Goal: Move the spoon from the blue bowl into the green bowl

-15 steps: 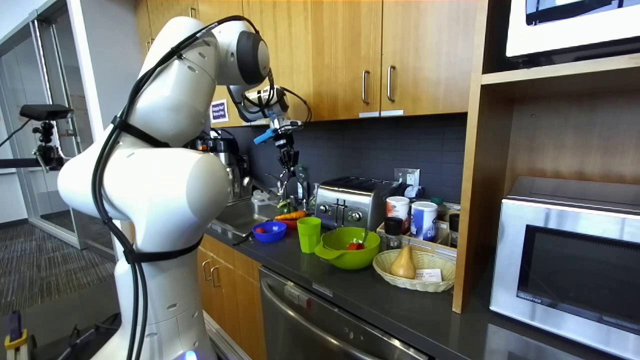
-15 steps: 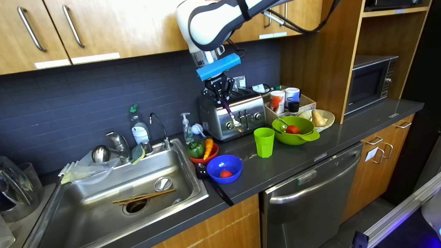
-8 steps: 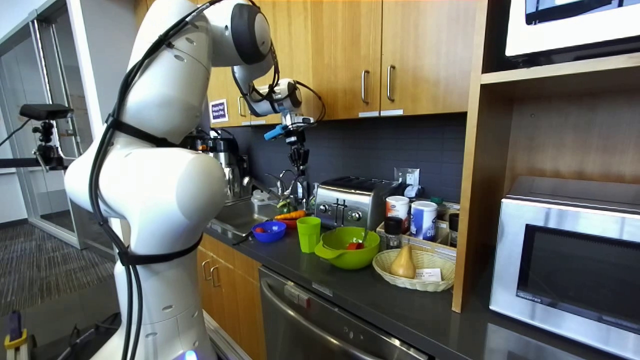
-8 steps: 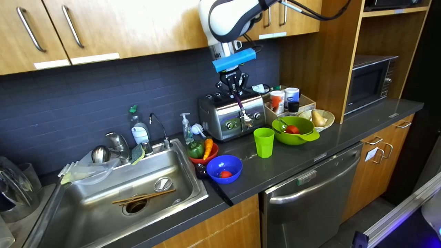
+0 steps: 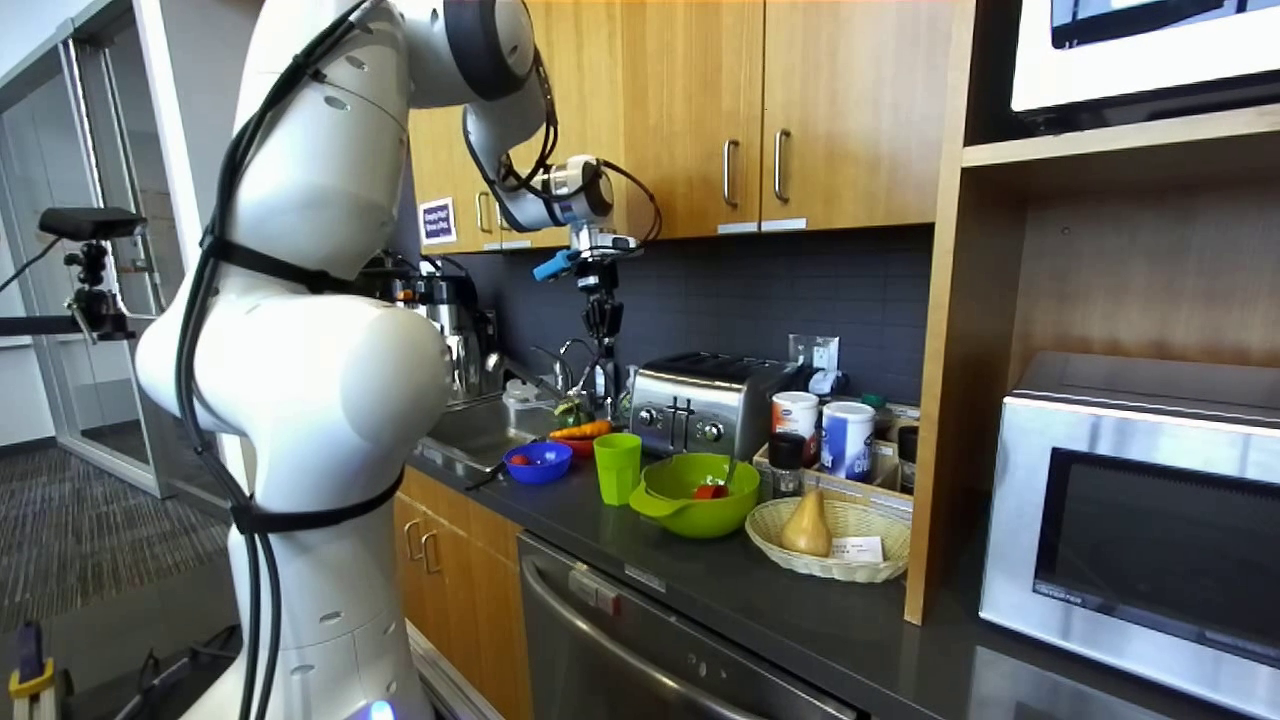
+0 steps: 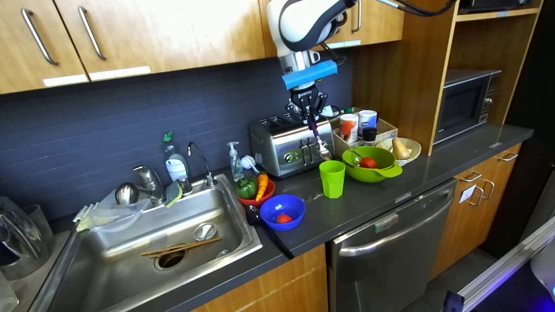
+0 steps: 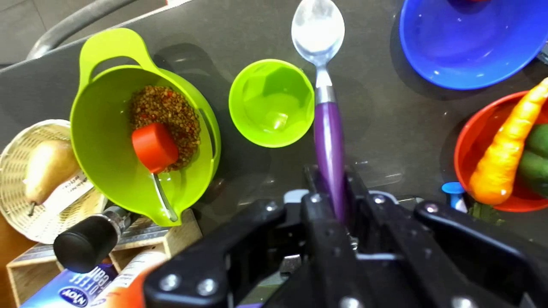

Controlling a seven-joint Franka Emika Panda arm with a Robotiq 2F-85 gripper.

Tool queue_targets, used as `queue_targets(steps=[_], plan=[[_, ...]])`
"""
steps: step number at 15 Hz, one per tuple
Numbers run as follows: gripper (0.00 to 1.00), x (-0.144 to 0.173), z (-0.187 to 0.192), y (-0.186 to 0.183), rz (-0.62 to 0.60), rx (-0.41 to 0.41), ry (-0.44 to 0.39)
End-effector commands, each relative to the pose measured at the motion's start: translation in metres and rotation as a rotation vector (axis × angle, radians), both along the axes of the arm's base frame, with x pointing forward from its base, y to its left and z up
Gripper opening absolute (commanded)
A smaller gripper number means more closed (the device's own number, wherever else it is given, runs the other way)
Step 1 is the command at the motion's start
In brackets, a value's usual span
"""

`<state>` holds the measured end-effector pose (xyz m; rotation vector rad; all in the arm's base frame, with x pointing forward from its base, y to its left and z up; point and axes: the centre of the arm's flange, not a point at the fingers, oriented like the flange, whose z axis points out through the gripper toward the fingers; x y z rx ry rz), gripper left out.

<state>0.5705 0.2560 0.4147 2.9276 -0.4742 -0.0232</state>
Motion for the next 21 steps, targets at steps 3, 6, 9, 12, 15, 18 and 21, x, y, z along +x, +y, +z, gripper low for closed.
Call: queue_targets(steps=[3,6,9,12,15,18,21], plan=[[0.04,-0.015,0.006,-0.044,-0.067,0.068,-0.05],[0.04,-0.013,0.006,-0.064,-0.099,0.097,-0.078],[0.04,-0.013,0.005,-0.085,-0.141,0.119,-0.091],[0.04,-0.013,0.004,-0.104,-0.177,0.132,-0.101],[0.04,-0.013,0.005,-0.122,-0.198,0.143,-0.13],[0.04,-0.01,0.006,-0.141,-0.215,0.161,-0.181],[0.04,-0.008,0.003,-0.163,-0.259,0.175,-0.189]])
